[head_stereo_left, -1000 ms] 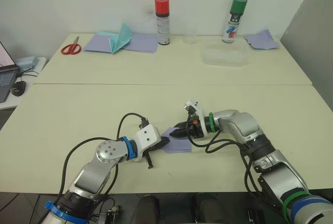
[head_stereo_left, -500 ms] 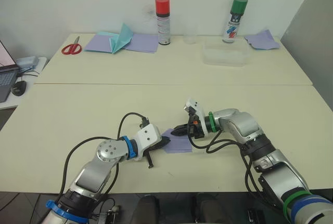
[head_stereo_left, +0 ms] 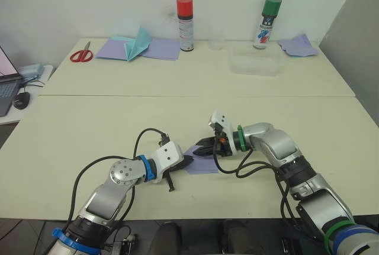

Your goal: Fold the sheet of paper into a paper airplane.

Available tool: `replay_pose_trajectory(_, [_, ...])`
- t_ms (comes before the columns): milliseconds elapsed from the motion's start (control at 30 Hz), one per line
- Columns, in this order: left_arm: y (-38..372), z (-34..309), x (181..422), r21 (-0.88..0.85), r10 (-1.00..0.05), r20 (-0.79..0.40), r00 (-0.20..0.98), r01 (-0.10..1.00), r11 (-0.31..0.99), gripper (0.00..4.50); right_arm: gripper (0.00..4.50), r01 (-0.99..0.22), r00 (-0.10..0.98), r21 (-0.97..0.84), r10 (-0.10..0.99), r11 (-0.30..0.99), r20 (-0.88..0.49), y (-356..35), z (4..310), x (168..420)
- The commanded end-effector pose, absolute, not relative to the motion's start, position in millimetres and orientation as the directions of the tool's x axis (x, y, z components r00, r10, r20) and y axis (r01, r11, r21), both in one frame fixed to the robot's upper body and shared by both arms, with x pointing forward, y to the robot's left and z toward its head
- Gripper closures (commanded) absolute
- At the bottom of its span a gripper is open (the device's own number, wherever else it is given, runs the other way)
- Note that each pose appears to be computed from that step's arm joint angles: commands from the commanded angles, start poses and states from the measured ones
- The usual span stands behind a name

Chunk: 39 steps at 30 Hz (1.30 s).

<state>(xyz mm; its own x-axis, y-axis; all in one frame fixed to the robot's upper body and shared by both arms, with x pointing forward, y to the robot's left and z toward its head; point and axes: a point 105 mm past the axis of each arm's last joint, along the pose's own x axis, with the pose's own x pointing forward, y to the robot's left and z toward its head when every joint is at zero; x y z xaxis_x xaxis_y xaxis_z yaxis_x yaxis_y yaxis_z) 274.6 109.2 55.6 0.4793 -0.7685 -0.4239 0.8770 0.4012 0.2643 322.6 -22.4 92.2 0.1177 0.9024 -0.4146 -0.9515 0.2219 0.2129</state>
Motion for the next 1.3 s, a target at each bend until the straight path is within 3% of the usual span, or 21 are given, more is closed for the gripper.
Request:
replay_pose_trajectory(33, [125,12,262,0.179,-0.696,-0.570,0.438,0.892,0.415,4.50,1.38,-0.939,0.177,0.211,0.907,0.272,-0.381,-36,104,331])
replay_pose_trajectory(133, [127,12,261,0.180,-0.693,-0.571,0.440,0.891,0.418,4.50,0.25,-0.918,0.200,0.251,0.904,0.309,-0.379,-50,104,330])
replay_pose_trajectory(400, [127,12,258,0.178,-0.690,-0.572,0.444,0.888,0.424,4.50,0.25,-0.844,0.220,0.383,0.893,0.376,-0.393,-79,101,311])
replay_pose_trajectory(733, [129,12,259,0.180,-0.687,-0.573,0.447,0.886,0.427,4.50,0.25,-0.754,0.179,0.539,0.907,0.376,-0.382,-78,96,282])
replay_pose_trajectory(1300, [129,14,262,0.194,-0.686,-0.563,0.460,0.881,0.432,4.50,0.25,-0.704,0.218,0.610,0.928,0.363,-0.301,-52,100,291])
